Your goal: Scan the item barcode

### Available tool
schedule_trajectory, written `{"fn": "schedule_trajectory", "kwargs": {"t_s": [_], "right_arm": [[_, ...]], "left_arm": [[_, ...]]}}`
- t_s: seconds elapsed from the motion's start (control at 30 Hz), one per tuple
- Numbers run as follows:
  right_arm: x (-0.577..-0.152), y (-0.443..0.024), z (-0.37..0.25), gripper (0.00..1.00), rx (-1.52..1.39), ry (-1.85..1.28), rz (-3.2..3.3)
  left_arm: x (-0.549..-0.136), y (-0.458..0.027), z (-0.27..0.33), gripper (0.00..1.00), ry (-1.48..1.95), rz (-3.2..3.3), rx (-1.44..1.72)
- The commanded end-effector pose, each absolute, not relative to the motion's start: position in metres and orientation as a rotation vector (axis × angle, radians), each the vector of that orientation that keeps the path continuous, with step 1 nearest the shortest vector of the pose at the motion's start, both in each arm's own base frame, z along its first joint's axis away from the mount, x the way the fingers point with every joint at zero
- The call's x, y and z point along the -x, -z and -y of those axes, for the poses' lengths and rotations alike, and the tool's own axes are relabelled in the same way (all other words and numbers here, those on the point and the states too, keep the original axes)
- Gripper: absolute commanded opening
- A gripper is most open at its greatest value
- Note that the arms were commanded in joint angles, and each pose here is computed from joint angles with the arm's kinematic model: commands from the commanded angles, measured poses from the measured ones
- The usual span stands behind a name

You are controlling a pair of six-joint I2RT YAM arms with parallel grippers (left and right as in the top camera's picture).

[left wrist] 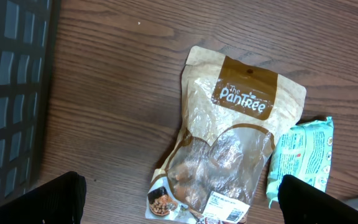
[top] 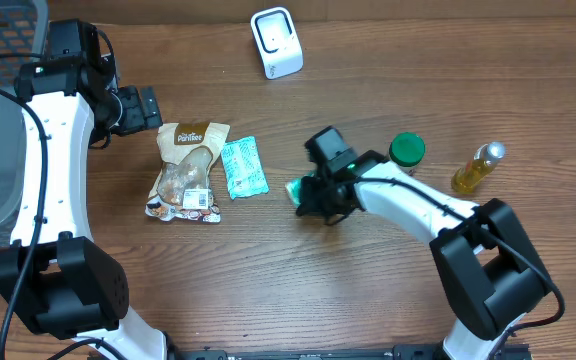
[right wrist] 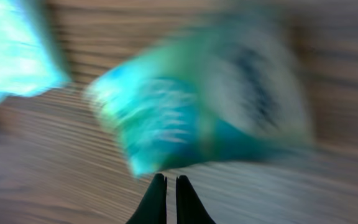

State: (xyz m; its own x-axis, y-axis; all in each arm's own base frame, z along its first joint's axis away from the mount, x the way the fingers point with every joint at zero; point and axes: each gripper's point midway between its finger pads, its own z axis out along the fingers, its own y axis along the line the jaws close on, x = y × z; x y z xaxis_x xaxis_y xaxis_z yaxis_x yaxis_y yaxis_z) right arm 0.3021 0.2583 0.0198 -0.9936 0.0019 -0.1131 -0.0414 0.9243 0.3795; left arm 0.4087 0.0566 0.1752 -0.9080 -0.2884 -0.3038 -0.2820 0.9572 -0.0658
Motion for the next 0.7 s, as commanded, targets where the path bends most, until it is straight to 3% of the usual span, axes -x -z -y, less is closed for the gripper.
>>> {"fn": "schedule_trajectory", "kwargs": {"t_s": [0.0, 0.27, 0.43, 0.67], "right_arm": [[-0.305, -0.03, -0.284, 0.04, 0.065, -0.682, -2.901], [-0.358, -0.075, -0.286, 0.06, 0.181, -0.766, -2.721], [-0.395, -0.083, -0.238, 0.1, 0.087, -0.599, -2.688], [-0.417, -0.082, -0.201, 0.04, -0.032, -0.531, -2.665]], "left_arm": [[-0.412, -0.192, -0.055, 1.0, 0.037, -2.748, 0.418], [-0.412, -0.192, -0.055, 1.0, 0.037, -2.748, 0.418], [-0.412, -0.192, -0.055, 0.99, 0.037, -2.748, 0.418], [-0.412, -0.192, -0.055, 1.0, 0.037, -2.748, 0.418]]}}
